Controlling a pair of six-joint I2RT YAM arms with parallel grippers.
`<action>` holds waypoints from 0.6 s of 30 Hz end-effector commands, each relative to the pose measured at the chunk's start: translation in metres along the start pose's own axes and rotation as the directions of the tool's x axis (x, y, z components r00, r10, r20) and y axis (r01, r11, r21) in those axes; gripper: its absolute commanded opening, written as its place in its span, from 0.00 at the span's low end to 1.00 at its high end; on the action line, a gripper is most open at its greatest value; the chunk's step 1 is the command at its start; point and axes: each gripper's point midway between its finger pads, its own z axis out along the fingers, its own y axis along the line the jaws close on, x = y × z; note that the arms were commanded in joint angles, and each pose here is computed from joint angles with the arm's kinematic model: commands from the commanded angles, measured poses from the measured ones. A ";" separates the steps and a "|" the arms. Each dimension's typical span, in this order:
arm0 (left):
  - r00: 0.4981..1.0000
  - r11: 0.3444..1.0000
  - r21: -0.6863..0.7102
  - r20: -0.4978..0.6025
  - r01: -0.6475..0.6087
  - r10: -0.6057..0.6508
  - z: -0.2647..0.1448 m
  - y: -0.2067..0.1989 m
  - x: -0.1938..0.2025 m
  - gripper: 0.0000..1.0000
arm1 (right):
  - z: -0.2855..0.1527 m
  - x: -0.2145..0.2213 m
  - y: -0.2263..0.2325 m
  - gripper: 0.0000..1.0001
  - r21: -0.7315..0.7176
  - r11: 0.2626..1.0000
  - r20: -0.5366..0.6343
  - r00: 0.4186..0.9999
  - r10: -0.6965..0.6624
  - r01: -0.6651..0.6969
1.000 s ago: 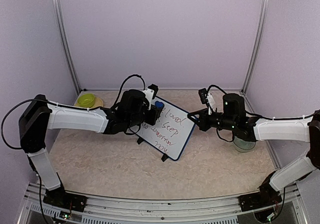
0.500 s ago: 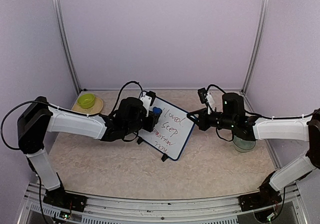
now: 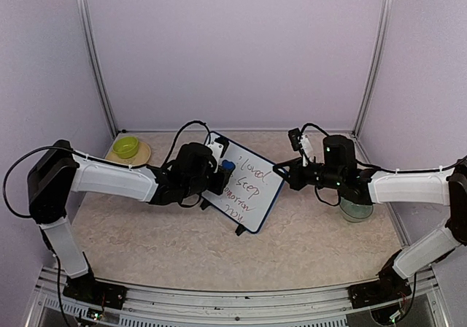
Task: Erase the whiteboard
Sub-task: Erase the center of the whiteboard.
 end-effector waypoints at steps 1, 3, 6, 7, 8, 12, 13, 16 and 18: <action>0.999 0.999 0.030 0.032 -0.031 0.030 0.013 -0.013 -0.026 0.17 | 0.000 0.094 0.033 0.00 -0.180 0.982 -0.296 0.949 -0.111 0.059; 0.998 0.999 0.036 0.048 -0.035 0.033 0.015 -0.016 -0.035 0.17 | 0.000 0.095 0.033 0.00 -0.180 0.982 -0.298 0.948 -0.113 0.060; 0.998 0.998 0.045 0.060 -0.036 0.033 0.017 -0.019 -0.044 0.17 | 0.000 0.095 0.033 0.00 -0.180 0.982 -0.300 0.947 -0.113 0.060; 0.998 0.998 0.051 0.060 -0.034 0.031 0.017 -0.020 -0.045 0.17 | 0.000 0.096 0.033 0.00 -0.181 0.982 -0.302 0.946 -0.114 0.060; 0.998 0.998 0.053 0.060 -0.032 0.028 0.016 -0.020 -0.045 0.17 | 0.001 0.096 0.033 0.00 -0.181 0.982 -0.302 0.946 -0.114 0.061; 0.998 0.998 0.051 0.051 -0.025 0.022 0.013 -0.018 -0.037 0.17 | 0.001 0.097 0.033 0.00 -0.181 0.982 -0.305 0.946 -0.114 0.060; 0.999 0.999 0.047 0.044 -0.024 0.021 0.012 -0.017 -0.033 0.17 | 0.001 0.096 0.033 0.00 -0.180 0.982 -0.304 0.946 -0.115 0.062; 1.000 0.999 0.042 0.020 -0.017 0.016 0.009 -0.013 -0.018 0.17 | 0.001 0.094 0.035 0.00 -0.182 0.981 -0.306 0.945 -0.115 0.060; 1.000 0.999 0.038 0.002 -0.010 0.010 0.005 -0.010 -0.006 0.17 | 0.000 0.092 0.037 0.00 -0.189 0.980 -0.304 0.946 -0.115 0.059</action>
